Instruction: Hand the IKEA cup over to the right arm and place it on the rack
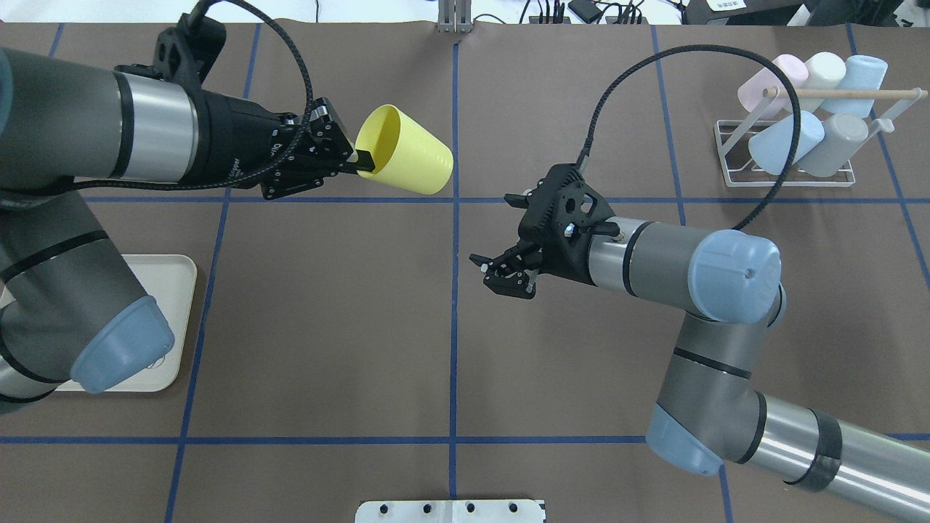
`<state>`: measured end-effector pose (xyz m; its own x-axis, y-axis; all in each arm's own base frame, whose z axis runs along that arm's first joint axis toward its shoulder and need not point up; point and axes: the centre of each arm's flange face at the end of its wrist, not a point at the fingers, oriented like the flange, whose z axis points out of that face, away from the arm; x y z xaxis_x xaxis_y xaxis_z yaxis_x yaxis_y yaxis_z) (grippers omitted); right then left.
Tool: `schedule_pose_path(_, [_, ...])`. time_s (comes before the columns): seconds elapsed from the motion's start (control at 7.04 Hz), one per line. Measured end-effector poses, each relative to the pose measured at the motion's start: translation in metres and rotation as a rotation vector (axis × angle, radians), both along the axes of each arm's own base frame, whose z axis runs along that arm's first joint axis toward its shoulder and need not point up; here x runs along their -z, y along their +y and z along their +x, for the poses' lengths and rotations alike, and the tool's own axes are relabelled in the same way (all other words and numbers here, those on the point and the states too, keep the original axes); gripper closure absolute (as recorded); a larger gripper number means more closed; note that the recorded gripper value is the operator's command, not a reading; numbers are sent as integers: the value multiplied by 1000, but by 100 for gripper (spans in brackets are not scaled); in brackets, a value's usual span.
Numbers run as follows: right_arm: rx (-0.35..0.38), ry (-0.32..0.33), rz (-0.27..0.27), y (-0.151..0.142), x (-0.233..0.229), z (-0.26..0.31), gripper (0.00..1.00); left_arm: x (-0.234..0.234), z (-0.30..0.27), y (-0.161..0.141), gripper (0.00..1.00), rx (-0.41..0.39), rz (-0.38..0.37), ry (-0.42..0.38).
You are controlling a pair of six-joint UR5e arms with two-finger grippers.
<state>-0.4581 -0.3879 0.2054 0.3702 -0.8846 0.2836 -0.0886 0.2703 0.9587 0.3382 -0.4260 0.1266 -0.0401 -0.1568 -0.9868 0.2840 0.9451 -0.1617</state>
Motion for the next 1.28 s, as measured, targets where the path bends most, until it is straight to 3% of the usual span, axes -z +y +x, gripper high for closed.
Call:
schedule_pose_path(0.71, [25,-29,9,4,24,7,1,-1,7,16,100,-121,159,-19])
schedule_pose_path(1.28, [28,-100,62,12,18,16,1,1,9,18,100,-150,196,-20])
